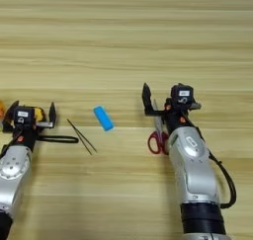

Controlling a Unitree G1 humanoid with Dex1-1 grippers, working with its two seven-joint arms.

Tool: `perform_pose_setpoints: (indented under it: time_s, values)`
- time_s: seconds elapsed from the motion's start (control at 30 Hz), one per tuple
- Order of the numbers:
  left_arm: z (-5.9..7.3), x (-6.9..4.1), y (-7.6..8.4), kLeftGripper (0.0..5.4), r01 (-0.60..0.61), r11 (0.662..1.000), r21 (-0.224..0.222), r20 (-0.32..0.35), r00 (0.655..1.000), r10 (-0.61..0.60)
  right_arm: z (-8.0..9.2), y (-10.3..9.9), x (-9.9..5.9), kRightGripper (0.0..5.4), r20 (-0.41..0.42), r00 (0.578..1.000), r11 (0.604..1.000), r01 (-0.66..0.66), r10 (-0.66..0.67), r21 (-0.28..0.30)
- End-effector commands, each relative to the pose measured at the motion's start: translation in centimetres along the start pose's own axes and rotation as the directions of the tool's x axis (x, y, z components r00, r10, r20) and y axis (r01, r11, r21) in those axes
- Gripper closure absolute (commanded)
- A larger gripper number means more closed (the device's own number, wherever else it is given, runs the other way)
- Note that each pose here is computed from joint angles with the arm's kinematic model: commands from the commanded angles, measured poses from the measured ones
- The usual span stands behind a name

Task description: Move the objects on the table

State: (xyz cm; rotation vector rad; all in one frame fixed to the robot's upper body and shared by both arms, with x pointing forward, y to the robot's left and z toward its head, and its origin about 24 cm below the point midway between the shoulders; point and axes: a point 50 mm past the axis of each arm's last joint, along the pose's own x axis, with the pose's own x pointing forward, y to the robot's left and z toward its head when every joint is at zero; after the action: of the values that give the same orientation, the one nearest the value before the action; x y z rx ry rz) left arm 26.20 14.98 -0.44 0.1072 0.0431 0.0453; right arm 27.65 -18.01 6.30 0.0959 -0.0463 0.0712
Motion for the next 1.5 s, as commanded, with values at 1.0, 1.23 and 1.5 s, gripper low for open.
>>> perform_pose_setpoints:
  time_s: [1.0, 1.23, 1.5]
  values:
    - [-1.6, 0.0, -0.1, 0.03, -0.003, 1.0, -0.006, -0.074, 0.997, 0.002, 0.5, 0.5, 0.2, 0.0, 0.018, 1.0, 1.0, -0.015, 0.014, 0.007]
    - [-1.8, 0.1, 0.0, 0.03, -0.004, 1.0, -0.006, -0.081, 0.997, 0.003, 0.4, 0.5, 0.2, 0.0, 0.018, 1.0, 1.0, -0.015, 0.015, 0.008]
    - [-1.9, 0.1, 0.0, 0.03, -0.009, 1.0, -0.006, -0.088, 0.996, 0.009, 0.4, 0.5, 0.2, 0.0, 0.017, 1.0, 1.0, -0.015, 0.015, 0.008]
